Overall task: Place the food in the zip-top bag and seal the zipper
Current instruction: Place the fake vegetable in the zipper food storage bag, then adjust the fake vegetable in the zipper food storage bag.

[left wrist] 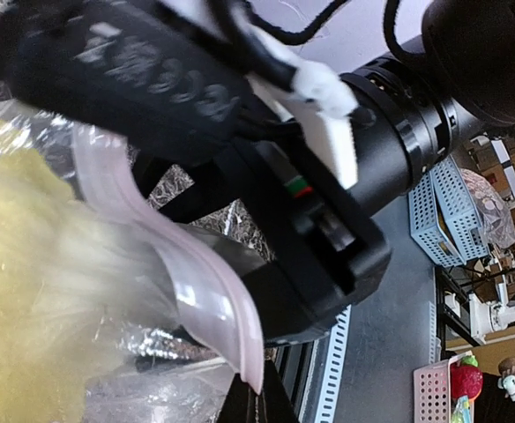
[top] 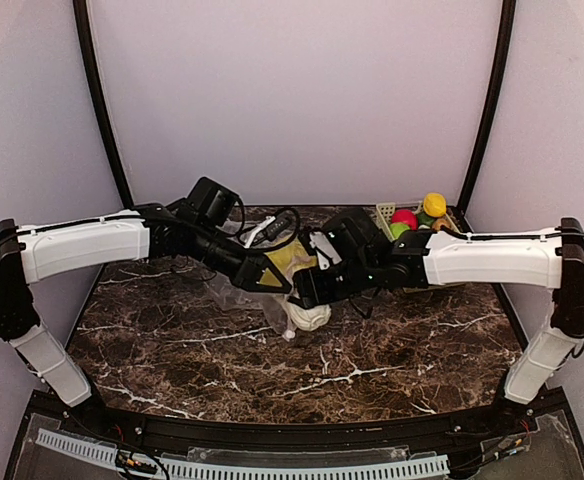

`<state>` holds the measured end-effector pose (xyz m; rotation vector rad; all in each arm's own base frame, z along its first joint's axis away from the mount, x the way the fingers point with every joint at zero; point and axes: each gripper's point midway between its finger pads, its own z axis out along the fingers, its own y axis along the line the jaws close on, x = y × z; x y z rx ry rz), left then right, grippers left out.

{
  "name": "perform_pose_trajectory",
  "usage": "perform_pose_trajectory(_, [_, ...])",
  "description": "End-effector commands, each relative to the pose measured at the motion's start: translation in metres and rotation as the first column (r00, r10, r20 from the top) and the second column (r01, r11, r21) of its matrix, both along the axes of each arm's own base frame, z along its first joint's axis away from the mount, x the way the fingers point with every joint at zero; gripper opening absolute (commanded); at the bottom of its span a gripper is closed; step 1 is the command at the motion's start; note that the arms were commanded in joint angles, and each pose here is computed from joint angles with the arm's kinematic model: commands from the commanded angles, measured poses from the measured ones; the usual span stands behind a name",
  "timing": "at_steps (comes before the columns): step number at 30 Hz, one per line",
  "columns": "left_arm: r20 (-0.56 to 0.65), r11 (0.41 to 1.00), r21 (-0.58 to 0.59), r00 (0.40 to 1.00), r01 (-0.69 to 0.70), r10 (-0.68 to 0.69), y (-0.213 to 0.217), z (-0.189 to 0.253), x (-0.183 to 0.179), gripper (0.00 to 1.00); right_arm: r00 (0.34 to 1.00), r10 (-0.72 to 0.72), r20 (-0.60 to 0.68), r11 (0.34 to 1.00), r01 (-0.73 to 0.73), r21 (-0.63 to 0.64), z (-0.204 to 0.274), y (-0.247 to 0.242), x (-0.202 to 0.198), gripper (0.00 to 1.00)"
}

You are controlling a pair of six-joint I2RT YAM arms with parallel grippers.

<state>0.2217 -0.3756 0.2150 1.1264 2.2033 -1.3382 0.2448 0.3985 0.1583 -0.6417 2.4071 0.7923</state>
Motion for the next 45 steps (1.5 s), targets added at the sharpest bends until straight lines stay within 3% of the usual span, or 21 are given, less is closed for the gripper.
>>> perform_pose_trajectory(1, [0.020,0.998,-0.050,0.999,-0.048,0.049,0.008,0.025,0.011,0.01,0.998,-0.025,0.052,0.996,0.020,0.086,0.031,-0.001,-0.001,0.72])
perform_pose_trajectory(7, [0.008,0.997,-0.055,0.999,-0.053,0.053,0.009,0.025,0.012,0.01,0.999,-0.005,0.035,0.996,0.001,0.087,0.028,-0.007,-0.013,0.85])
perform_pose_trajectory(20, [-0.001,0.995,-0.075,0.998,-0.060,0.060,0.011,0.029,0.015,0.01,0.998,-0.040,0.042,0.995,0.036,0.098,0.029,-0.028,-0.023,0.97])
perform_pose_trajectory(26, [-0.005,0.995,-0.077,0.998,-0.061,0.061,0.012,0.030,0.015,0.01,0.999,-0.007,0.034,0.997,0.005,0.074,-0.005,-0.050,-0.045,0.99])
perform_pose_trajectory(30, [-0.006,0.995,-0.078,0.998,-0.059,0.059,0.012,0.031,0.015,0.01,0.997,-0.066,-0.025,0.995,0.068,0.069,-0.029,-0.071,-0.050,0.99])
perform_pose_trajectory(38, [-0.017,0.995,-0.078,0.998,-0.054,0.053,0.011,0.029,0.014,0.01,0.998,-0.034,-0.062,0.959,0.050,0.279,-0.030,-0.061,-0.058,0.99])
perform_pose_trajectory(45, [-0.022,0.996,-0.083,0.999,-0.046,0.045,0.010,0.029,0.013,0.01,0.997,-0.017,-0.079,0.936,0.044,0.351,-0.043,-0.055,-0.055,0.99])
